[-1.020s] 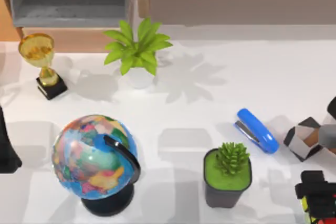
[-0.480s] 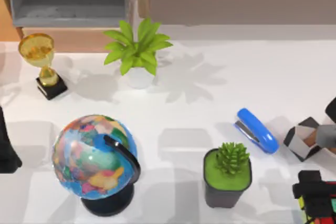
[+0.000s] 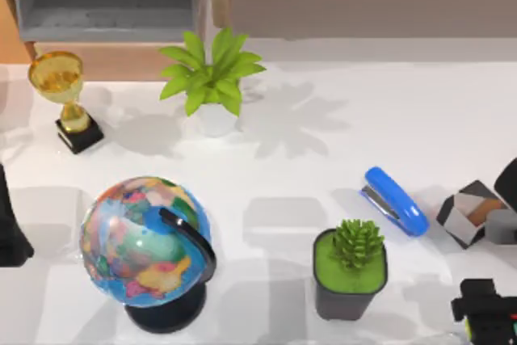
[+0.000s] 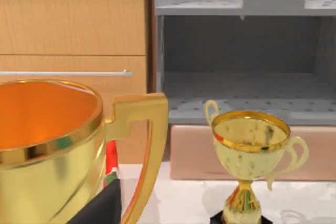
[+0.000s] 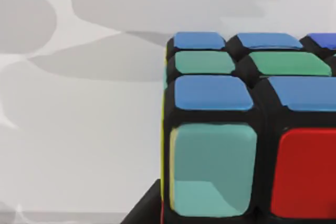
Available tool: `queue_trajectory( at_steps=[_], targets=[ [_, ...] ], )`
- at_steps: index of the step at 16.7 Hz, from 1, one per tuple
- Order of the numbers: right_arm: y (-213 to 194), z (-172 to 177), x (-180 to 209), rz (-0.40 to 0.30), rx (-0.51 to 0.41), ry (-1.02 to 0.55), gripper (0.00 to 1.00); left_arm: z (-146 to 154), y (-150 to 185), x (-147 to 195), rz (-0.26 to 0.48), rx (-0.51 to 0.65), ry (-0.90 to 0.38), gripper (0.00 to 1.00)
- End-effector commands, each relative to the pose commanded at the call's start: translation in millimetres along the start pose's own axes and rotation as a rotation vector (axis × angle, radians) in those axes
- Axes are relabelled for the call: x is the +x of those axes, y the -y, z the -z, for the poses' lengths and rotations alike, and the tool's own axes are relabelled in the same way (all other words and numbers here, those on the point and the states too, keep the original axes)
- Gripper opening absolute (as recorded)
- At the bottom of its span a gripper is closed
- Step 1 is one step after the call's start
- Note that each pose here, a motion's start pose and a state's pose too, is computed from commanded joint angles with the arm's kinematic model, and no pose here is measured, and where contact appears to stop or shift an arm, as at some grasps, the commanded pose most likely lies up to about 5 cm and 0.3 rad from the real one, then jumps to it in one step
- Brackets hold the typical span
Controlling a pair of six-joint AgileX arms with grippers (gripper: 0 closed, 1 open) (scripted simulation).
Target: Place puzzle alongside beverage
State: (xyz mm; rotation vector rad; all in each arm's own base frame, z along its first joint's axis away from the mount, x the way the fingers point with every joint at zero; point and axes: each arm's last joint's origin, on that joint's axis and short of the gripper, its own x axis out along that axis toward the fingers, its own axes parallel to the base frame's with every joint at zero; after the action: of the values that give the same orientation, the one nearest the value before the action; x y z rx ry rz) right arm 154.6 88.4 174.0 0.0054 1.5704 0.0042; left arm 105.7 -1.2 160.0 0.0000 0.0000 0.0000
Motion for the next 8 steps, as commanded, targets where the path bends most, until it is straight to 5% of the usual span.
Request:
queue_trajectory(
  at_steps=[8],
  targets=[
    [0.0, 0.0, 0.0, 0.0, 0.0, 0.0, 0.6, 0.0, 0.0, 0.0, 0.0, 0.0, 0.0, 1.0]
  ],
)
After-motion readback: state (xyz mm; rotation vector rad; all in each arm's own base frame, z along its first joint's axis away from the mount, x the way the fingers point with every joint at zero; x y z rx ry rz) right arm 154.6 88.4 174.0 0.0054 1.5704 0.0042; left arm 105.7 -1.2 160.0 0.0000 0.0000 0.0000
